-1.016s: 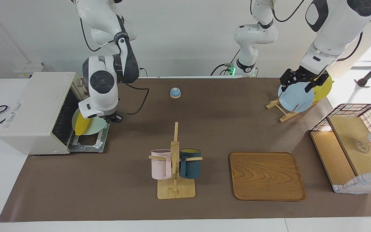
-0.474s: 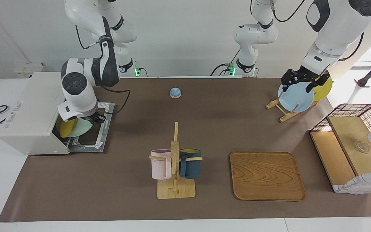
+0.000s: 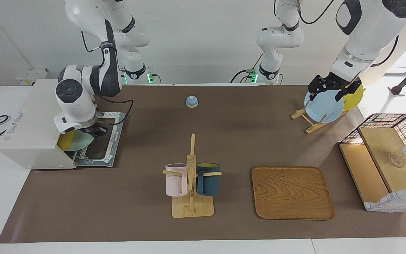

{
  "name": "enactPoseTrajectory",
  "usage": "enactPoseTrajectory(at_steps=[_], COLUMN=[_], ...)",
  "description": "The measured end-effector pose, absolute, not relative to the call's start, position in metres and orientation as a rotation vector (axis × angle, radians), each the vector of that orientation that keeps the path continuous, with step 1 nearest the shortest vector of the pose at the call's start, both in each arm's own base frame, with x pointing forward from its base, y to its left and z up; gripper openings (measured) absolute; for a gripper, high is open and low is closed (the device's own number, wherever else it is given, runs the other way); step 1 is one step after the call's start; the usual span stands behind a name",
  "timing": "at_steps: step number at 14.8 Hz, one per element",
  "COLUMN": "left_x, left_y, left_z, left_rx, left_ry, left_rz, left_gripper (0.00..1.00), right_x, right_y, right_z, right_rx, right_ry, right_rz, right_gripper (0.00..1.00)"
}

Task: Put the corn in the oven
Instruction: 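Release the corn inside the oven and pull the right gripper back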

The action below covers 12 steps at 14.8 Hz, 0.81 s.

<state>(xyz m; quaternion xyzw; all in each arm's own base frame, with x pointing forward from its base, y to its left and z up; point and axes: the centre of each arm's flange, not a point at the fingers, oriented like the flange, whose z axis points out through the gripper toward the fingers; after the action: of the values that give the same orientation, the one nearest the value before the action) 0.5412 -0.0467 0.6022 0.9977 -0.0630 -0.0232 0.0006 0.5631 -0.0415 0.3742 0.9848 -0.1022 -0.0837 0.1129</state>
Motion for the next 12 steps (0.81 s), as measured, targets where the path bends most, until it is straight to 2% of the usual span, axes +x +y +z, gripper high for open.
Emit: enactPoseTrajectory(at_steps=[4, 6, 8, 10, 12], left_x=[0.541, 0.541, 0.541, 0.541, 0.541], left_y=[-0.047, -0.047, -0.047, -0.047, -0.047], left_z=[0.602, 0.602, 0.602, 0.602, 0.602], left_rx=[3.133, 3.133, 3.133, 3.133, 3.133], left_ry=[-0.198, -0.198, -0.198, -0.198, -0.198], left_rz=[-0.073, -0.073, -0.073, -0.073, -0.073], left_gripper=[1.0, 1.0, 1.0, 1.0, 1.0], right_x=[0.559, 0.557, 0.556, 0.556, 0.556], right_y=[-0.042, -0.042, -0.041, -0.041, -0.039], right_z=[0.372, 0.371, 0.373, 0.376, 0.382], right_rx=[2.889, 2.888, 2.89, 2.894, 2.897], right_ry=[-0.299, -0.299, -0.292, -0.269, -0.255], right_rz=[-0.255, -0.26, -0.258, -0.251, -0.239], right_gripper=[0.03, 0.17, 0.22, 0.37, 0.41])
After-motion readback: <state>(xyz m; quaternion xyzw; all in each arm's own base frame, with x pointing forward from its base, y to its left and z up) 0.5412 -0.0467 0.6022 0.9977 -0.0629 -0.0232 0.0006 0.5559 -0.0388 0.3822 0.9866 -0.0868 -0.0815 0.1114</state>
